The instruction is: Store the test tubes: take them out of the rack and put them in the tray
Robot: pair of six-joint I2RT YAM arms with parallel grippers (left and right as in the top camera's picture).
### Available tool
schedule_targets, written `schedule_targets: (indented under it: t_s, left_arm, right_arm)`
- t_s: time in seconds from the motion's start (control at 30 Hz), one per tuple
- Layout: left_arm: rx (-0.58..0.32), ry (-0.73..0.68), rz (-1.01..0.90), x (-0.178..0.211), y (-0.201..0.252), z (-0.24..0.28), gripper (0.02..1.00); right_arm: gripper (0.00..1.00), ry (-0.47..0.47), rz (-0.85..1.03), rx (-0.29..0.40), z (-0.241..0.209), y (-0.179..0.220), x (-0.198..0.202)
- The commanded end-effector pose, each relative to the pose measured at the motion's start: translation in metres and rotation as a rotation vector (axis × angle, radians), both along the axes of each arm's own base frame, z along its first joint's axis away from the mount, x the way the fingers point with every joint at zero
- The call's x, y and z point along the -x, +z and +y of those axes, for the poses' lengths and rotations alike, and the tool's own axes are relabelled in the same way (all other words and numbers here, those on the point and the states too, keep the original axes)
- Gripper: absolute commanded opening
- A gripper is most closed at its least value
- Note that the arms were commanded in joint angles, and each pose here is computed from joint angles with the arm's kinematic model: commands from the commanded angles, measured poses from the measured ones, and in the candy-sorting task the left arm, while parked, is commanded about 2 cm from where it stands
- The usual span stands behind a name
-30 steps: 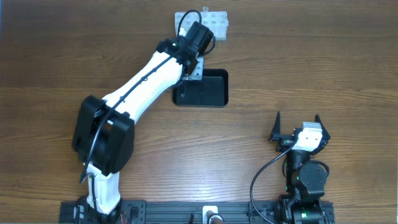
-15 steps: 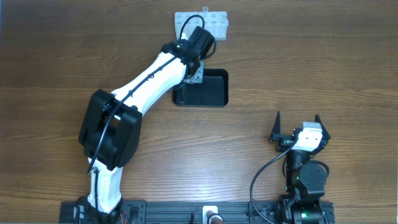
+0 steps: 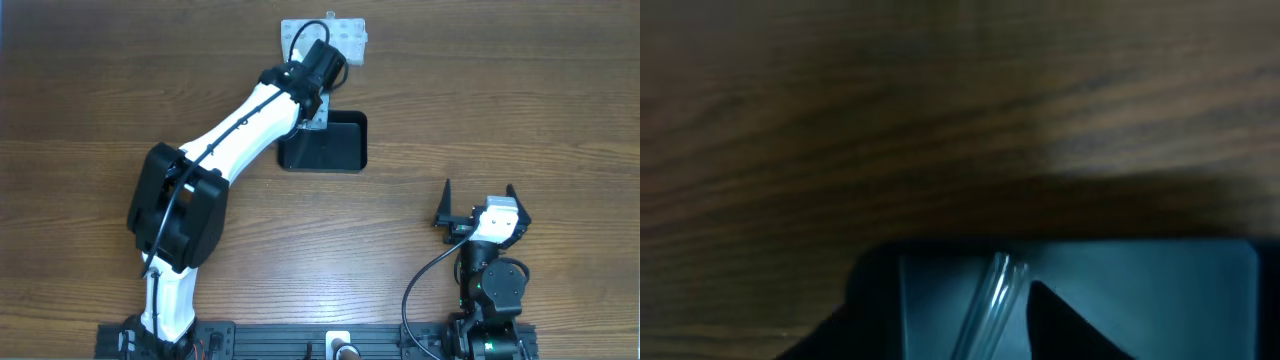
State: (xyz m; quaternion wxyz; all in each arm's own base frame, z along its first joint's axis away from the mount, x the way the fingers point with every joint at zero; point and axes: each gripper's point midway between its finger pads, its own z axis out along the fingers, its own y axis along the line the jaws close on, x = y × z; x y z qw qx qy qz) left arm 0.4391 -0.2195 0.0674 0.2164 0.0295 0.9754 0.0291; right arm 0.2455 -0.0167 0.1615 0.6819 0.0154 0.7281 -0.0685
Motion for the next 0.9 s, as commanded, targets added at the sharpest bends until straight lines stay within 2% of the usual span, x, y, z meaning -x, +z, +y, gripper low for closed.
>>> schedule_targets:
  t_s: [0.03,0.13,0.23,0.63,0.9]
  left_arm:
    - [0.070,0.063,-0.293,-0.049,0.108,-0.004,0.590]
    - [0.102,0.104,-0.440,-0.073,0.147,-0.007,0.645]
    - [0.118,0.127,-0.508,-0.086,0.155,-0.009,0.673]
    - [0.096,0.128,-0.521,-0.126,0.090,-0.017,0.715]
    - [0.089,0.125,-0.529,-0.143,0.075,-0.015,0.715]
  right_arm:
    - [0.993,0.003,0.009,0.005,0.001,-0.004,0.000]
    - [0.991,0.003,0.009,0.005,0.001,-0.003,0.000]
    - [0.991,0.003,0.009,0.005,0.001,-0.004,0.000]
    - [0.993,0.003,0.009,0.005,0.001,-0.004,0.000]
    - [0.993,0.003,0.009,0.005,0.001,-0.004,0.000]
